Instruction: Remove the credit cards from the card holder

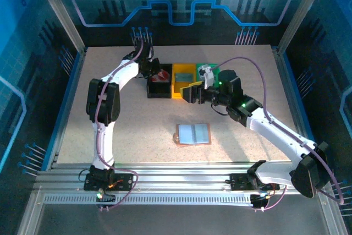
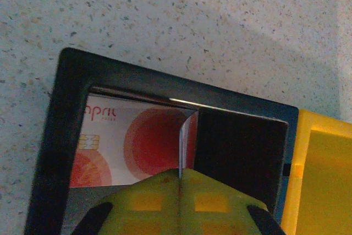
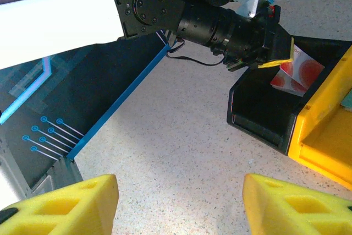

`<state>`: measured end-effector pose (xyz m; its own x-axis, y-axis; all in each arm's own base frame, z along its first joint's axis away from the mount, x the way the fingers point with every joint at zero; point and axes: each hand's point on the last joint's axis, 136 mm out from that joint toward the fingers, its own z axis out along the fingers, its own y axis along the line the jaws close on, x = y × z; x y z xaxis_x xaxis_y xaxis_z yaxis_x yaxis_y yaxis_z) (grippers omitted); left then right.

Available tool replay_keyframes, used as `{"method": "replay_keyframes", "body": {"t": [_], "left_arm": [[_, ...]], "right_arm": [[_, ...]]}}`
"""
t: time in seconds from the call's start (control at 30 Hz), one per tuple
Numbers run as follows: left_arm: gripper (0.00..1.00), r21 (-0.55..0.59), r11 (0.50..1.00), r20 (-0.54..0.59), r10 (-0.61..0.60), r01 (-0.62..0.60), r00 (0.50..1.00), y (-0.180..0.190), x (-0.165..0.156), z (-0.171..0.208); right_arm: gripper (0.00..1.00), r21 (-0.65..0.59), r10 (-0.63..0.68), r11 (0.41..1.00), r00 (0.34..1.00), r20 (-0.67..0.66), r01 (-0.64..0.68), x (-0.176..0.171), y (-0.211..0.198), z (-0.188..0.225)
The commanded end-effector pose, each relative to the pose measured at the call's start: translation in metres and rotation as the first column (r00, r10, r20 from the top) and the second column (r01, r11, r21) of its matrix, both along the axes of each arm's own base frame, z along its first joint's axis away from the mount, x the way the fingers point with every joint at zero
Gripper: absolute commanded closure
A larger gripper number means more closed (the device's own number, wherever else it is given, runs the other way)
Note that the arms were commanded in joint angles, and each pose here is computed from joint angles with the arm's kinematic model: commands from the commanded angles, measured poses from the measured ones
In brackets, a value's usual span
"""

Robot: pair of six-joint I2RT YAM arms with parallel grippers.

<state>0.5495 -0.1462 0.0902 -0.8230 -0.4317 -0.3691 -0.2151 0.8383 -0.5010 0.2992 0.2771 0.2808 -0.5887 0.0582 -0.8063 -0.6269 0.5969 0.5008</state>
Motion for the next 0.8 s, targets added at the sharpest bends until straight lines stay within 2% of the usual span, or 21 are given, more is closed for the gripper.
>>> {"method": "replay_keyframes", "body": {"t": [0.0,0.23,0.3,0.43,0.77], "left_arm": [[1.0,0.017,0.999,0.023,0.027,-0.027,0.999,0.013,0.0111,0.0037],[0.98,0.016,0.999,0.019,0.034,-0.034,0.999,0.0161,0.0127,0.0014],[0.92,0.017,0.999,0.015,0.032,-0.032,0.999,0.0167,0.0126,-0.0004],[0.91,0.014,1.0,0.011,0.027,-0.027,1.0,0.0155,0.0134,-0.0009],[0.8,0.028,0.999,0.003,0.022,-0.022,1.0,0.0164,0.0154,-0.0004]], "right_arm": [[0.38,-0.001,0.033,0.999,0.999,0.024,-0.033,-0.0032,0.0066,0.0044],[0.38,-0.004,0.044,0.999,0.999,0.018,-0.044,-0.005,0.0091,0.003],[0.38,-0.004,0.047,0.999,0.999,0.017,-0.047,-0.0053,0.0092,0.0027],[0.38,-0.005,0.052,0.999,0.999,0.016,-0.052,-0.0053,0.0105,0.0027],[0.38,-0.007,0.065,0.998,0.998,0.015,-0.065,-0.0074,0.013,0.0026]]}}
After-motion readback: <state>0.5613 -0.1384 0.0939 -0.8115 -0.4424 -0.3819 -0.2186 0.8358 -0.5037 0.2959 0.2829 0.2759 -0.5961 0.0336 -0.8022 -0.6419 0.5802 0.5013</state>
